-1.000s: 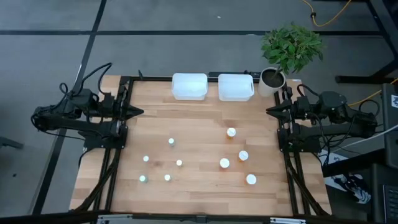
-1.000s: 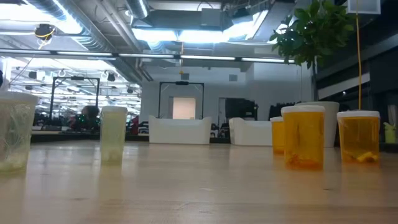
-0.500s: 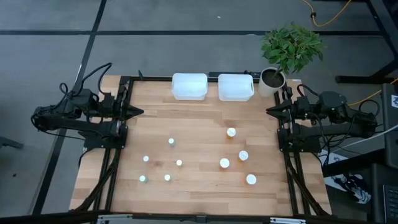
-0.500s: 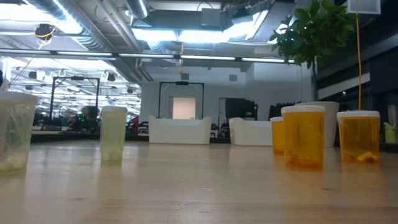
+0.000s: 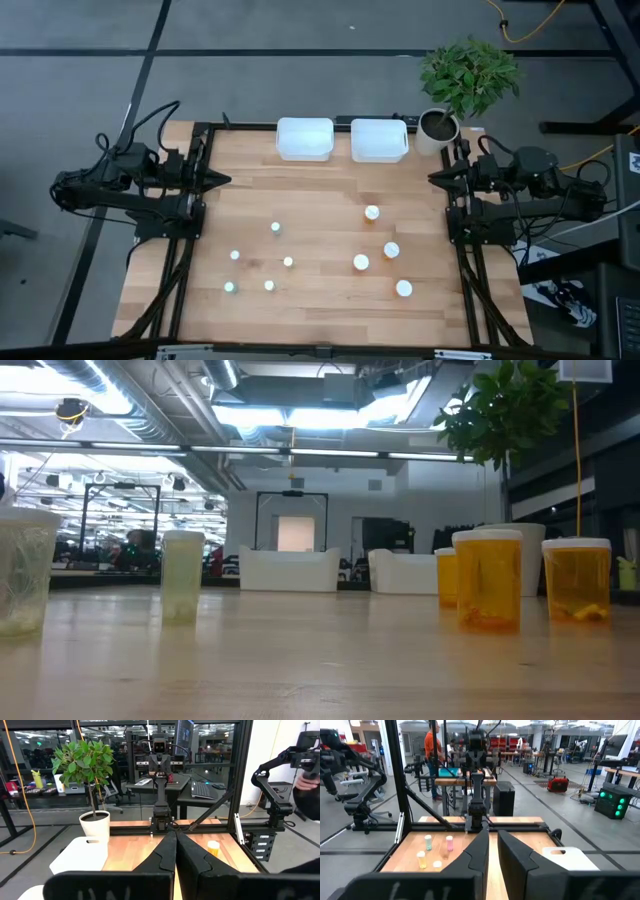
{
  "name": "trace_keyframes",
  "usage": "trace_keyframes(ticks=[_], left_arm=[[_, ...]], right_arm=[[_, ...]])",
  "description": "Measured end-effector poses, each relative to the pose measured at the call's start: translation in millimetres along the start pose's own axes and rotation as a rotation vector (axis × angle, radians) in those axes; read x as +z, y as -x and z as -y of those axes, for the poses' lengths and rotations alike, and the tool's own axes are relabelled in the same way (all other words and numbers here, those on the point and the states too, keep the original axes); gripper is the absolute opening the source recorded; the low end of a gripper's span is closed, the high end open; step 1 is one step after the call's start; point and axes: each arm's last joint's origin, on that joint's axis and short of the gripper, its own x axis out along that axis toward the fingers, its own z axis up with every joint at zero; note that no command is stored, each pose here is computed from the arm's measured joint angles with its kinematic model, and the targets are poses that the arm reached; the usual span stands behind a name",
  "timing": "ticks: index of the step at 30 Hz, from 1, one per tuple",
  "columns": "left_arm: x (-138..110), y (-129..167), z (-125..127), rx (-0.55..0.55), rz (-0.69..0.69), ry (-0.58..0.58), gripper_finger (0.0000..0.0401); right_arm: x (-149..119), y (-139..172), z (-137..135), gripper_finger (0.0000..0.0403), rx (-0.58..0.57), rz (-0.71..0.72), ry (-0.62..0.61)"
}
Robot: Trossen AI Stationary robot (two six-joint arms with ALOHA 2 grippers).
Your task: Pick and place medicine bottles into bin by pill shape (circle, oval)
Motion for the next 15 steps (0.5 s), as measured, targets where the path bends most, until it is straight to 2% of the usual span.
trace_keyframes(ticks=[5,15], left_arm=[[0.0,0.1,0.0,0.000,0.001,0.000,0.0000],[0.0,0.1,0.0,0.000,0.000,0.000,0.0000]], right_arm=[[7.6,-3.7,0.0,0.0043,0.003,0.073,-0.062],[7.9,-5.6,0.0,0.0043,0.004,0.073,-0.102]])
